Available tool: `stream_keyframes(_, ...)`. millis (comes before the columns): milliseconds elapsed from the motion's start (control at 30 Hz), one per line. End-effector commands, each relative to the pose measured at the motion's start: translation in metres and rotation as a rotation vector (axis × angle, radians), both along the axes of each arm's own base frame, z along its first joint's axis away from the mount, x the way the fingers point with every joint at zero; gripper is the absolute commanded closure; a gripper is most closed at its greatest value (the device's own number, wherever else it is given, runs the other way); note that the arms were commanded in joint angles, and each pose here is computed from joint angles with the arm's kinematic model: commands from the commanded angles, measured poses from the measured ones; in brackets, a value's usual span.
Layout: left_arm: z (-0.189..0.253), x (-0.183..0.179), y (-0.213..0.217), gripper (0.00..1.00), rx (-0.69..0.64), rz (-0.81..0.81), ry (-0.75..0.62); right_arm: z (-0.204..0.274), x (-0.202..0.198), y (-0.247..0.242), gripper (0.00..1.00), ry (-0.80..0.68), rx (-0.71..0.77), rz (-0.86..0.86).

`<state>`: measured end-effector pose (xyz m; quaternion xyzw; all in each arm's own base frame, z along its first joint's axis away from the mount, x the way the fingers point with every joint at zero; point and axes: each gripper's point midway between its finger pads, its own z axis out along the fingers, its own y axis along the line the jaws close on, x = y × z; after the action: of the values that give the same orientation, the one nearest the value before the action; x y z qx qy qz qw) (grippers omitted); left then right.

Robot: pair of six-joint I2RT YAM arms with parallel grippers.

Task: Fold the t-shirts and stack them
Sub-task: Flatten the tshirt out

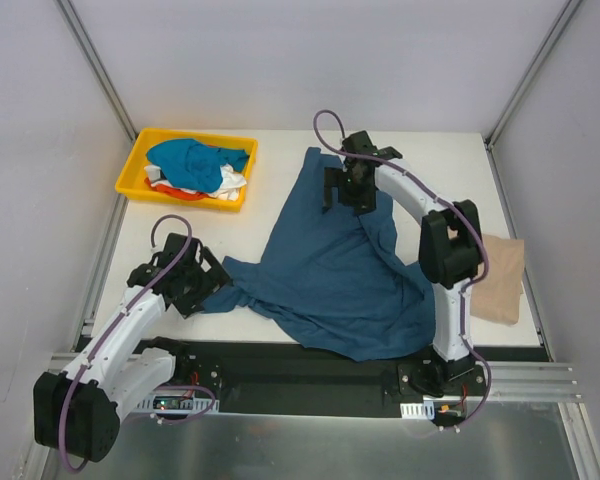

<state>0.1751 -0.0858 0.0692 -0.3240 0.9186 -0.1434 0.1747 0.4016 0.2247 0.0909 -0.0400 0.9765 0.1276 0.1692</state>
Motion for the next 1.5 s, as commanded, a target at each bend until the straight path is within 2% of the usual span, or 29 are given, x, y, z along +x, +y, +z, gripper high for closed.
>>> stream_keyframes(0,-0.012,-0.009,0.009,0.01,0.028,0.066,0.067,0.009,0.029,0.049,0.03,-0.016,0.191,0.061)
stream_keyframes(67,-0.012,-0.009,0.010,0.01,0.029,0.069,0.063,-0.002,0.035,0.061,0.03,0.005,0.227,0.063)
stream_keyframes(200,-0.009,-0.007,0.010,0.01,0.028,0.075,0.043,-0.027,0.025,0.054,0.03,0.058,0.191,0.045)
stream_keyframes(300,-0.011,-0.008,0.011,0.01,0.030,0.081,0.054,-0.048,0.003,0.030,0.03,0.092,0.122,0.010)
stream_keyframes(333,-0.012,-0.008,0.011,0.01,0.031,0.082,0.058,-0.043,-0.001,0.022,0.03,0.080,0.117,-0.005)
stream_keyframes(367,-0.013,-0.009,0.011,0.01,0.031,0.085,0.063,-0.060,-0.018,0.007,0.03,0.116,0.076,-0.027)
stream_keyframes(433,-0.015,-0.011,0.011,0.01,0.031,0.090,0.079,-0.056,-0.026,-0.011,0.03,0.117,0.068,-0.092)
stream_keyframes(467,-0.016,-0.012,0.011,0.01,0.031,0.099,0.086,-0.071,-0.043,-0.027,0.02,0.155,0.027,-0.130)
stream_keyframes(667,-0.025,-0.017,0.019,0.01,0.054,0.159,0.102,-0.063,-0.071,-0.052,0.02,0.149,0.032,-0.247)
stream_keyframes(800,-0.031,-0.014,0.031,0.09,0.111,0.225,0.100,-0.054,-0.081,-0.047,0.01,0.148,0.079,-0.238)
stream_keyframes(967,-0.020,0.030,0.043,0.15,0.171,0.277,-0.032,-0.047,-0.089,-0.054,0.01,0.124,0.067,-0.239)
stream_keyframes(1067,-0.023,0.048,0.039,0.17,0.160,0.262,-0.036,-0.046,-0.089,-0.053,0.01,0.131,0.071,-0.233)
stream_keyframes(1167,-0.033,0.052,0.037,0.23,0.159,0.253,0.022,-0.046,-0.090,-0.052,0.01,0.134,0.074,-0.232)
stream_keyframes(1267,-0.041,0.060,0.026,0.36,0.122,0.206,0.039,-0.045,-0.091,-0.056,0.01,0.125,0.061,-0.232)
stream_keyframes(1300,-0.043,0.065,0.022,0.45,0.106,0.192,0.035,-0.044,-0.091,-0.057,0.01,0.118,0.056,-0.231)
stream_keyframes(1333,-0.045,0.066,0.019,0.48,0.098,0.181,0.041,-0.045,-0.092,-0.059,0.01,0.121,0.042,-0.231)
stream_keyframes(1467,-0.060,0.062,0.018,0.52,0.105,0.168,0.088,-0.044,-0.093,-0.059,0.01,0.121,0.046,-0.230)
